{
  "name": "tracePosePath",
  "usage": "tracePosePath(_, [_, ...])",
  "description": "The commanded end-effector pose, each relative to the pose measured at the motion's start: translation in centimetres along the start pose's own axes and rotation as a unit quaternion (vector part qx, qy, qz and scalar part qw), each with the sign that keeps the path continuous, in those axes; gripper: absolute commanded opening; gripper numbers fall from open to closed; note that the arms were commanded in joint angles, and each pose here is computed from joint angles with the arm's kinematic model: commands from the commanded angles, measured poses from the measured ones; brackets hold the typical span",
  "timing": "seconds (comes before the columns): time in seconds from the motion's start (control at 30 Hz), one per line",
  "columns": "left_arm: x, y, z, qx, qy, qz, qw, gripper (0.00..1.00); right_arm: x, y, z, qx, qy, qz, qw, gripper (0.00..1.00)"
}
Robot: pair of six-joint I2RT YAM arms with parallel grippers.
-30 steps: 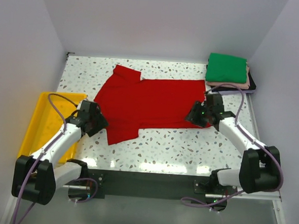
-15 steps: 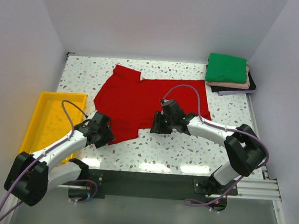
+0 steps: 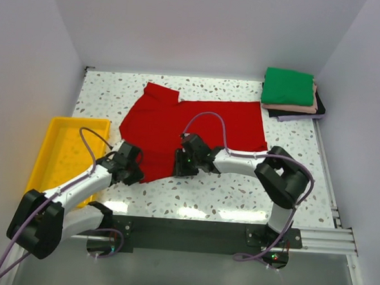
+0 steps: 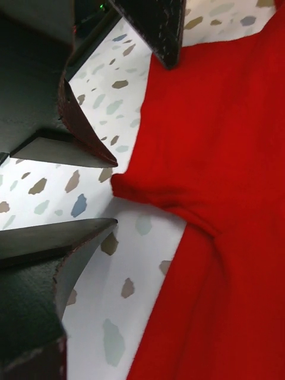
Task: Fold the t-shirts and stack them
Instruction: Fold the tshirt
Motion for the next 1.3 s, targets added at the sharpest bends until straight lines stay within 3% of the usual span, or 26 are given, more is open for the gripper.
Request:
tracePosePath(0.0, [-0.6, 0.6, 0.8, 0.014, 0.008, 0.008, 1.000, 0.23, 2.2, 0.6, 1.5, 0.017, 0.008, -0.038, 0.999, 0.44])
tracePosePath(0.2, [0.8, -0.3, -0.8, -0.005, 0.021, -0.013, 1.000, 0.01, 3.2, 0.7, 2.1, 0.018, 0.011, -0.047, 0.999, 0.28])
tracePosePath(0.4, [4.0, -2.2, -4.3, -0.036, 0.036, -0.058, 0.997, 0.00, 4.8, 0.0, 3.1, 0.019, 0.011, -0.054, 0.998, 0.06])
tracePosePath(0.7, [9.2, -3.5, -9.7, -0.068, 0.041, -0.110, 0.991, 0.00, 10.2, -1.3, 2.6, 0.031, 0.027, -0.075, 0.996, 0.04])
tracePosePath(1.27, [17.6, 0.4, -12.9, -0.088, 0.001, -0.130, 0.988, 0.00, 16.9, 0.6, 0.9, 0.046, 0.022, -0.091, 0.995, 0.03])
Point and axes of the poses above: each gripper's point midway between its finger pads, its own y axis out along the fingers, its own z axis along the line the jaws close on, x = y × z, the point moved 4 cm from there along -y, back along the fingers, and after that the axes turned 3 degrees about -y, right-handed, at the moved point
